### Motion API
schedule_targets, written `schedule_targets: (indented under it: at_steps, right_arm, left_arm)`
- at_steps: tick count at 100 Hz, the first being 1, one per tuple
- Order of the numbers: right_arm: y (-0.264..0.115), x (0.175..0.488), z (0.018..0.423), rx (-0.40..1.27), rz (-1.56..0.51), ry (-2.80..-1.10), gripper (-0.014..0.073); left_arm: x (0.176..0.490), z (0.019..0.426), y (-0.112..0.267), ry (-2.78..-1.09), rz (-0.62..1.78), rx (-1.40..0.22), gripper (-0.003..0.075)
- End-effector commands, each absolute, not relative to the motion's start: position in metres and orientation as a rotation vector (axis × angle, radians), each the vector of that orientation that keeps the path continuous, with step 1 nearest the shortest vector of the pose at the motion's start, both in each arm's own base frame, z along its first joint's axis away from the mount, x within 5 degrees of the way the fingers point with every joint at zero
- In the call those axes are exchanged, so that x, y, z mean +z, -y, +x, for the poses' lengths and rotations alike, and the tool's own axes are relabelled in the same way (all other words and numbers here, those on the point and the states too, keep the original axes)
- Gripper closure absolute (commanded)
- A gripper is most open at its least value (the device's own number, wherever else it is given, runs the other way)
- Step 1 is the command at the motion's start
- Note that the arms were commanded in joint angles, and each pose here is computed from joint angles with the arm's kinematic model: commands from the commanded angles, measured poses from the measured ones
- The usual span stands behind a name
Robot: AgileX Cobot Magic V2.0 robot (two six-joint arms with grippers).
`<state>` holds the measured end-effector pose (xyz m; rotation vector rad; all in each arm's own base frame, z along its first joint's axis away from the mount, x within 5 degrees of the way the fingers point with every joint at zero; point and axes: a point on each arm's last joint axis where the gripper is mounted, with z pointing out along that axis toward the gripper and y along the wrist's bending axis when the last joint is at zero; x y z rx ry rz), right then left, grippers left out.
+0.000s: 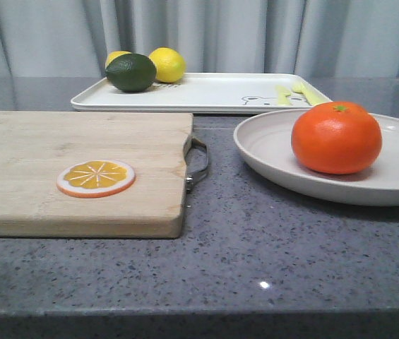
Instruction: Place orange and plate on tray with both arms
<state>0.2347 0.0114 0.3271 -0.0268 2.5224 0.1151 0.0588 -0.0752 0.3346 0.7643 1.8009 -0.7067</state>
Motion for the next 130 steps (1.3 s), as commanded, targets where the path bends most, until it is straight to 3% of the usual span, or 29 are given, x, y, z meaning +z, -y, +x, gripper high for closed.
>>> schedule_targets:
  at_steps: [1, 19, 64, 100, 130]
  right_arm:
    - [-0.021, 0.335, 0.246, 0.150, -0.074, -2.515, 0.0201]
    - [-0.041, 0.315, 0.270, 0.232, -0.115, -2.614, 0.0201]
    - [-0.044, 0.284, 0.293, 0.246, -0.085, -2.723, 0.0209]
    - [-0.044, 0.281, 0.294, 0.246, -0.079, -2.733, 0.0531]
    - [-0.044, 0.281, 0.295, 0.253, -0.044, -2.730, 0.0650]
  left_arm:
    - [0.349, 0.061, 0.075, -1.720, 0.705, -0.730, 0.0740]
    - [0.349, 0.061, 0.075, -1.720, 0.705, -0.730, 0.0740]
    - [0.349, 0.061, 0.075, -1.720, 0.705, -0.730, 0.0740]
    - [0.349, 0.061, 0.075, -1.720, 0.705, -0.730, 0.0740]
    - [0.349, 0.061, 0.075, -1.720, 0.705, -0.730, 0.0740]
